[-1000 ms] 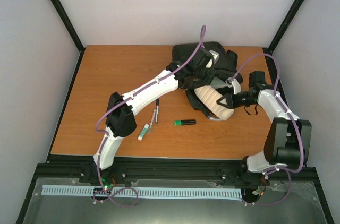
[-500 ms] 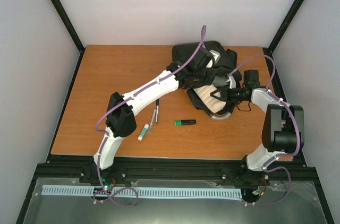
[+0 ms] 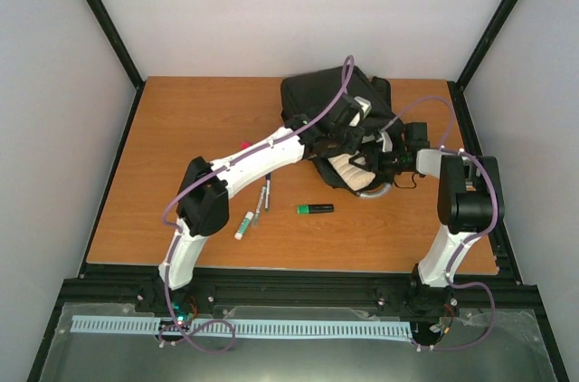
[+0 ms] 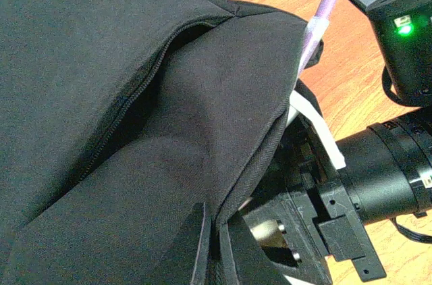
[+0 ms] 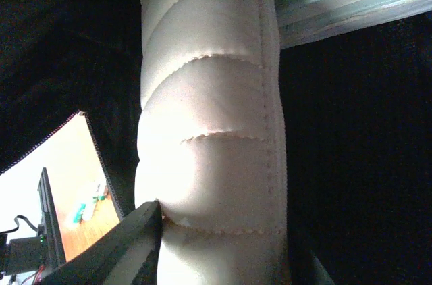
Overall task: Pack the student bag
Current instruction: Place the stationery in the student bag.
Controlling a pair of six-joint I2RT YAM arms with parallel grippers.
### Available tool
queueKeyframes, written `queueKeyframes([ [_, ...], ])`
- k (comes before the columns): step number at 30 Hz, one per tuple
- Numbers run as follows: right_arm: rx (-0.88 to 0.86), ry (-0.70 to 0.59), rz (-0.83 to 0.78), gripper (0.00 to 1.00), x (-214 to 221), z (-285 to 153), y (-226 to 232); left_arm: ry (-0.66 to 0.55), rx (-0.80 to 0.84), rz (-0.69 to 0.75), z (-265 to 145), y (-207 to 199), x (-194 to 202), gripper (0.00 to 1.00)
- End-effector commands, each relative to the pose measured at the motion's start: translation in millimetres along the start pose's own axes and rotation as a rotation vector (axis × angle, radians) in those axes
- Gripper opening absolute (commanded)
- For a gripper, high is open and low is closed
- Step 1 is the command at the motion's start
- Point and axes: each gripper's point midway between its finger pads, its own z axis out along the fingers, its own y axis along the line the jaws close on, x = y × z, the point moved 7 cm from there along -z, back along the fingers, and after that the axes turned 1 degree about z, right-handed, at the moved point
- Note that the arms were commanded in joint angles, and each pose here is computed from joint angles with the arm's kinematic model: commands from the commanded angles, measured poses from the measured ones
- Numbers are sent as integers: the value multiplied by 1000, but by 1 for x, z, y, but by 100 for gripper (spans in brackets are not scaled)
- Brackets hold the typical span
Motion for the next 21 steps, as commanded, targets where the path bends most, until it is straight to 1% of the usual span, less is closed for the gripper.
queueKeyframes([
  [1,35,17,18,54,1,-10,-1,-202,63,4,-68,-17,-47,1],
  [3,40,14,-5,64,0,-18,6,-195,56,7,-69,-15,-43,1],
  [4,41,16,-16,67,0,-21,10,-191,52,9,-69,-14,-41,1],
  [5,44,18,-29,69,1,-24,13,-187,49,12,-69,-14,-40,1],
  [6,50,21,-37,70,3,-27,15,-213,53,13,-72,-14,-43,1],
  [12,51,71,-74,79,20,-39,28,-222,31,24,-78,-9,-39,1],
  [16,50,106,-125,80,29,-46,37,-225,7,11,-80,-4,-33,1],
  [17,54,118,-130,85,32,-48,39,-222,0,8,-80,-2,-31,1],
  [18,65,123,-141,95,34,-51,42,-218,-5,2,-79,0,-29,1],
  [19,72,125,-147,99,37,-53,44,-222,-6,-5,-80,2,-28,1],
  [21,67,134,-156,100,43,-57,50,-221,-12,-19,-78,7,-24,1],
])
